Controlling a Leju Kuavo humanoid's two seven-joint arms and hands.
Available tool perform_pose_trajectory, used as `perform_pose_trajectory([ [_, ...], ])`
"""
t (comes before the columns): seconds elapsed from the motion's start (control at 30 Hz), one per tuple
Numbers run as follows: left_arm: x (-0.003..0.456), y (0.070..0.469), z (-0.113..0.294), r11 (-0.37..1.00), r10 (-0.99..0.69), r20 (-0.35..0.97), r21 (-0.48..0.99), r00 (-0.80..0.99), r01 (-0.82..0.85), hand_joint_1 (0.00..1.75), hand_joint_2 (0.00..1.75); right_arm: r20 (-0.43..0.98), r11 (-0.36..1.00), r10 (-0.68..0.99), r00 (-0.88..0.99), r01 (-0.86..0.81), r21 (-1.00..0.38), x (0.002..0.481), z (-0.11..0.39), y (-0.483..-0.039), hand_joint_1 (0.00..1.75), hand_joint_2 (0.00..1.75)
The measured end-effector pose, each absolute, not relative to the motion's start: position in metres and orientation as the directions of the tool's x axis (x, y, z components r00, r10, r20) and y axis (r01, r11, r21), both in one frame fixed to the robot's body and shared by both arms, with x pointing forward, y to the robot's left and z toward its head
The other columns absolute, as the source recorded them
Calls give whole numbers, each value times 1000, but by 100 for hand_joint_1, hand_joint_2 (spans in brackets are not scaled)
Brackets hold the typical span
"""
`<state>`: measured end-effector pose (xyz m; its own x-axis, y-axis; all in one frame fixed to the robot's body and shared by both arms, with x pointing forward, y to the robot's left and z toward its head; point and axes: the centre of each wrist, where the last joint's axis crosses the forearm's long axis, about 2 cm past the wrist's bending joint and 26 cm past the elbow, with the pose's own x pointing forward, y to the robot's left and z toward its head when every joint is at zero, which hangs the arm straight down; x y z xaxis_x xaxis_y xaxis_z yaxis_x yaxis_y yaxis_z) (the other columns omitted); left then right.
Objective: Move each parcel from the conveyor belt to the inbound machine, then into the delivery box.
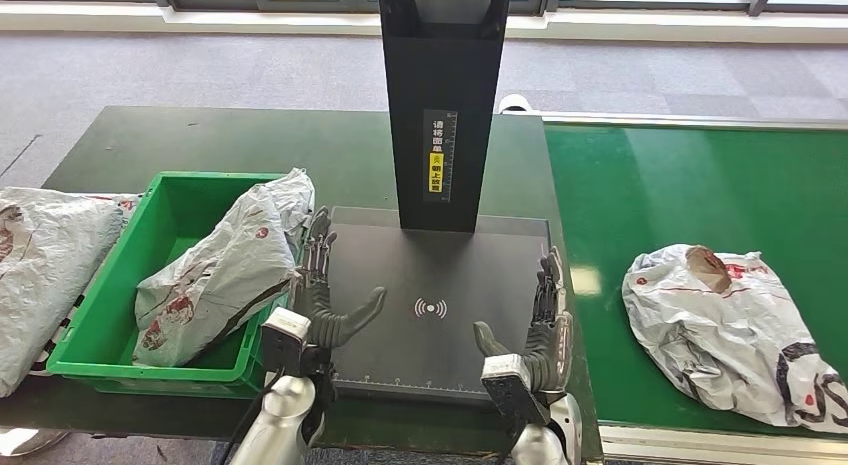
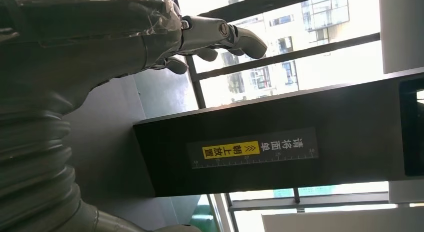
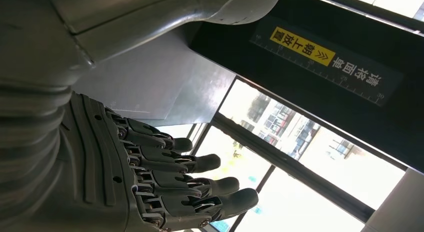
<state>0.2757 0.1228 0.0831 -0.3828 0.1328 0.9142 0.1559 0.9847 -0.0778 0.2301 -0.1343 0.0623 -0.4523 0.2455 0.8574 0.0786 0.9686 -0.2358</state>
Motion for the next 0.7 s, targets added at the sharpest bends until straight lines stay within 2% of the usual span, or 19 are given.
perform_pose_trajectory([
  [0.53,274,122,79,986,114,922,-60,-370,154,0,175,848,952,303,-435,102,-288,232,56,-139,0,175],
  [0.7,274,122,79,986,117,922,-63,-369,155,0,175,773,876,482,-413,192,-443,234,56,-149,0,175],
])
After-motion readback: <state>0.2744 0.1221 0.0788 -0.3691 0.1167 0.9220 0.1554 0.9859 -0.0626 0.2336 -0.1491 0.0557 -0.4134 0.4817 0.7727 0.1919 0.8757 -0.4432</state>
